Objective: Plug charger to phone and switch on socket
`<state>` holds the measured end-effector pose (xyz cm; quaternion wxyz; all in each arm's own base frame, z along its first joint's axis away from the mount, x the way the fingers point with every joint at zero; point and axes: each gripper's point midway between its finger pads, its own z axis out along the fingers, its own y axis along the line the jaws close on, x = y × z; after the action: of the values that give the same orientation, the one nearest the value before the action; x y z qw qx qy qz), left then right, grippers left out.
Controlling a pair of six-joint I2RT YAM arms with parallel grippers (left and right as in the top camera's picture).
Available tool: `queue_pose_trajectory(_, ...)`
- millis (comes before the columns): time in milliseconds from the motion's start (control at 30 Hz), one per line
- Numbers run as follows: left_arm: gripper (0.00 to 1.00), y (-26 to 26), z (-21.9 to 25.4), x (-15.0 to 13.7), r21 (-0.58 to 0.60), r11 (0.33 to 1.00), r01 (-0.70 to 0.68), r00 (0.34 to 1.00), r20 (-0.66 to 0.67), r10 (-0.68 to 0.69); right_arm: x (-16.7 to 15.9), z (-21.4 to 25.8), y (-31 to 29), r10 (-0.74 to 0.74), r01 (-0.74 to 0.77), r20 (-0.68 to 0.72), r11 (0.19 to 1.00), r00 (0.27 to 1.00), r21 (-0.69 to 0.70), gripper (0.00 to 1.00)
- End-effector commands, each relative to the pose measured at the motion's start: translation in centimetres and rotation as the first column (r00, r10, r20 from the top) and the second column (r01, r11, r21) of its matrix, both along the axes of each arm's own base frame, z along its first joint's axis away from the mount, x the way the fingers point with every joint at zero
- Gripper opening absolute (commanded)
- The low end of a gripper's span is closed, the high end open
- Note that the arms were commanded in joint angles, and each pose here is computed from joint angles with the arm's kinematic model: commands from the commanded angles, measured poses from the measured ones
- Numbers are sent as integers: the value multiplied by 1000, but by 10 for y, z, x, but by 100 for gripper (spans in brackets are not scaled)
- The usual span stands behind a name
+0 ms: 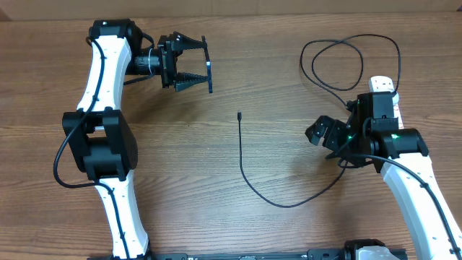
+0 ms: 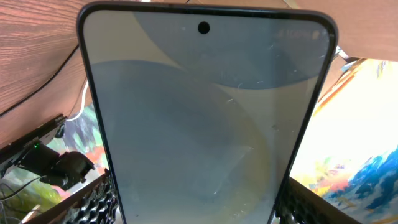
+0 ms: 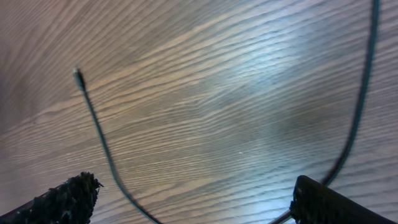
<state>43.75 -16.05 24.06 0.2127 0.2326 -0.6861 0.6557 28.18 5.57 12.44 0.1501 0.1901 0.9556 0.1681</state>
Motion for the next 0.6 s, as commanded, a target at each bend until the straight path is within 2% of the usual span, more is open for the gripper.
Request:
queue_pose_trajectory(0, 60, -7, 17, 1, -59, 998, 1, 1000, 13, 0, 13, 20, 5, 16, -18, 67, 999, 998, 29, 100)
queue_pose_trajectory(133, 60, -10, 17, 0, -60, 998, 8, 1000, 13, -7, 21, 52, 54, 130, -180, 181, 940, 975, 290, 100)
queue_pose_trajectory(200, 60, -10, 17, 0, -60, 998, 9, 1000, 13, -8, 26, 67, 67, 165, -247, 247, 902, 955, 354, 100)
queue_pose_trajectory(367, 61, -10, 17, 0, -60, 998, 9, 1000, 13, -8, 32, 80, 79, 208, -326, 332, 875, 920, 358, 100)
queue_pose_trajectory(567, 61, -10, 17, 0, -60, 998, 8, 1000, 12, -8, 20, 74, 95, 292, -391, 318, 865, 902, 316, 90)
